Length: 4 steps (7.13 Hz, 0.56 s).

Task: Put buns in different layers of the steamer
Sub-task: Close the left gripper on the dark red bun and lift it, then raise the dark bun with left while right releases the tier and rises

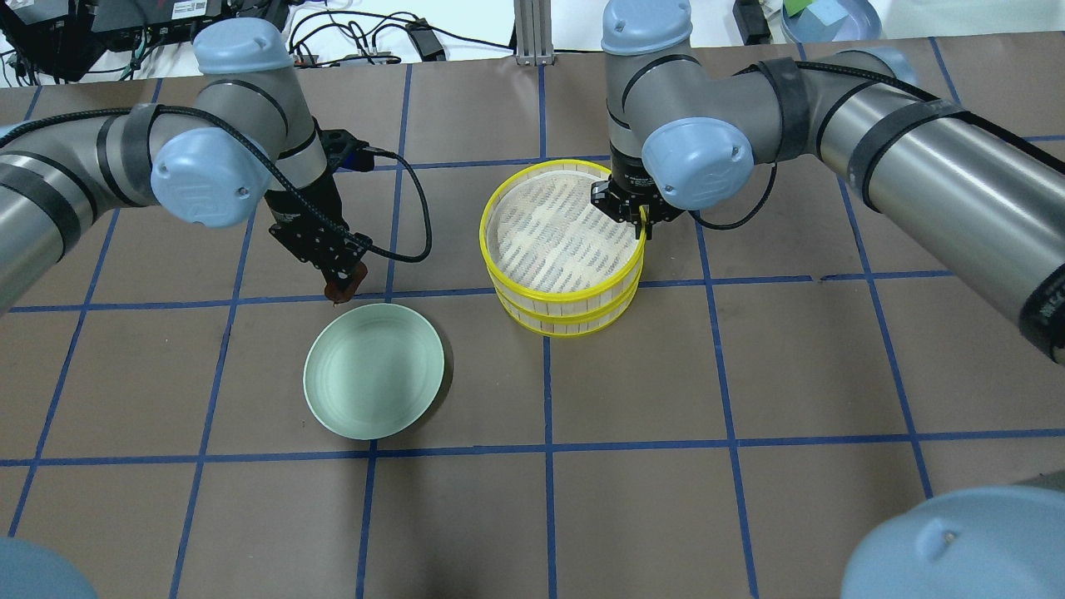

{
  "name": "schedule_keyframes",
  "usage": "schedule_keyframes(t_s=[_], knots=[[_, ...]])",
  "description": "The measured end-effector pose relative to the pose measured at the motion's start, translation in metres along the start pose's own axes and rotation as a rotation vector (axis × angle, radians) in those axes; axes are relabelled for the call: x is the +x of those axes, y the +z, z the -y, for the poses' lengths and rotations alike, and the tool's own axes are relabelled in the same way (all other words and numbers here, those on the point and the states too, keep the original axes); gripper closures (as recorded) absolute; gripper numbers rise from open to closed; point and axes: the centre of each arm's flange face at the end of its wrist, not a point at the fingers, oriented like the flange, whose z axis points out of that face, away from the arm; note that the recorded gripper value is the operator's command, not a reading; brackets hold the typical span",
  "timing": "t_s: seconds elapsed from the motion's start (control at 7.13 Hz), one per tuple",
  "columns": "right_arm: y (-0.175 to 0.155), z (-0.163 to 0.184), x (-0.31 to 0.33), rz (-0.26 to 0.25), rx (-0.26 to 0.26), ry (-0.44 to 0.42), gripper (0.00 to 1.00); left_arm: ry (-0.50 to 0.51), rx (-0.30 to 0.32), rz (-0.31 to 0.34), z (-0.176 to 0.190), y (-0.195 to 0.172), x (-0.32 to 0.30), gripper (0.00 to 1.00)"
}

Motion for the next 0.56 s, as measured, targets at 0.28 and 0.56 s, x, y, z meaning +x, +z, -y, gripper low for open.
schedule_keyframes(t_s=[0.28, 0.56], knots=[[-0.005, -0.005, 0.001, -0.001, -0.007, -0.009, 1.00, -0.007, 0.067, 0.022, 0.004, -0.034, -0.003, 1.00], [-0.005, 0.000, 0.000, 0.008, 0.018, -0.006, 1.00, -0.009, 0.096, 0.038, 0.003, -0.050, -0.003, 1.00]])
